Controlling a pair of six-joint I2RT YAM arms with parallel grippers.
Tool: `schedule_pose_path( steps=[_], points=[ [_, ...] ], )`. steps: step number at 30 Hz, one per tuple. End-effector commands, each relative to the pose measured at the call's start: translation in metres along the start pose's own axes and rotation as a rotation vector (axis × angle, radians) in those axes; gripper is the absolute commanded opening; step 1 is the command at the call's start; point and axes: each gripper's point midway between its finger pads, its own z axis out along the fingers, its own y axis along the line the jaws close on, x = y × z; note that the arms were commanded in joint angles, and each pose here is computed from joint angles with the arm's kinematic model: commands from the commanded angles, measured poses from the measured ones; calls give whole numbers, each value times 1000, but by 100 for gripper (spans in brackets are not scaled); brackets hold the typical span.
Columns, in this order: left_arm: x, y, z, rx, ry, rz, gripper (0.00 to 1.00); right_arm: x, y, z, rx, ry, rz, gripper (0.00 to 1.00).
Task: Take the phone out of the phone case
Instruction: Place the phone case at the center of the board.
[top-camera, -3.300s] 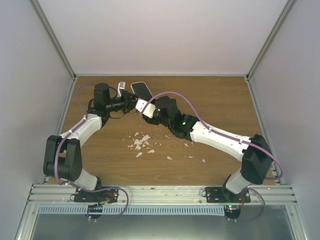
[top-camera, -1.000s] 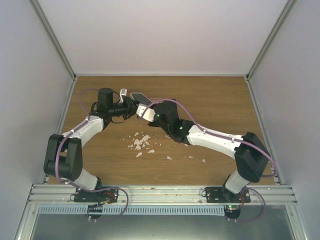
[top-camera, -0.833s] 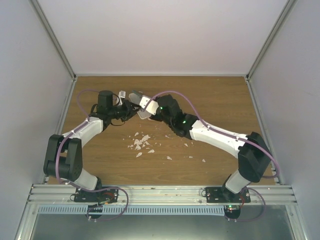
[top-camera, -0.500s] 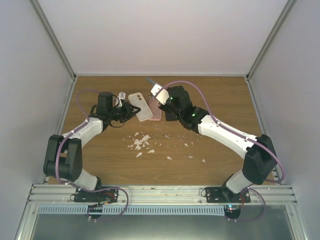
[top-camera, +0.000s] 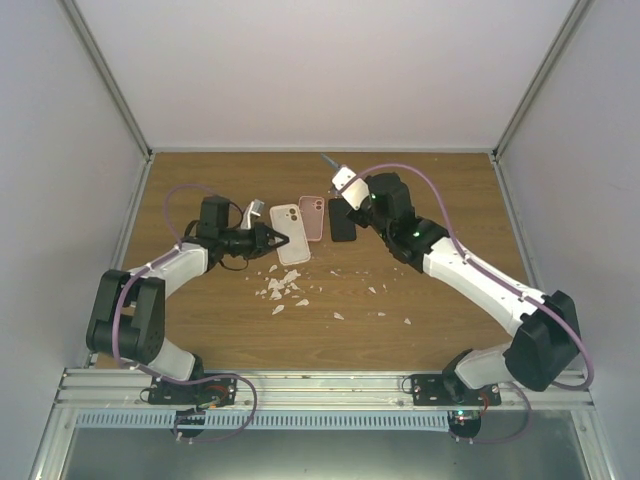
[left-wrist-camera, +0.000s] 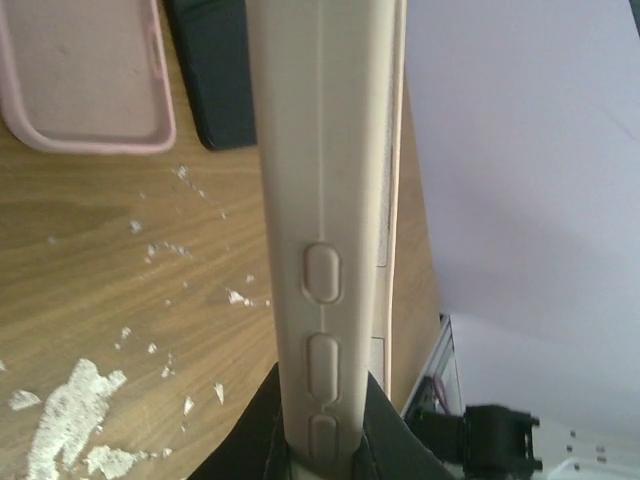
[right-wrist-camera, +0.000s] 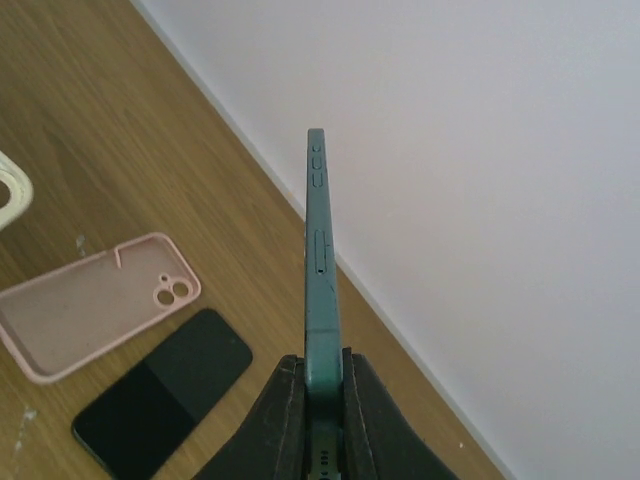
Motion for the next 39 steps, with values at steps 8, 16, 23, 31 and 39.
schedule_pose_path(
  steps=[8,16,23,31,39],
  points=[
    [73,18,18,8,176,15,0,32,-31,-25,79,38,32,1],
    [93,43,36,-51,255,-39,0,39,-35,-25,86,57,39,0],
    [94,70,47,-135,285,-79,3,42,-32,-22,78,65,27,0],
    [97,77,49,-163,297,-94,40,43,-28,-18,67,61,31,0],
    [87,66,39,-193,247,-54,75,38,-33,-20,74,50,19,1]
  ],
)
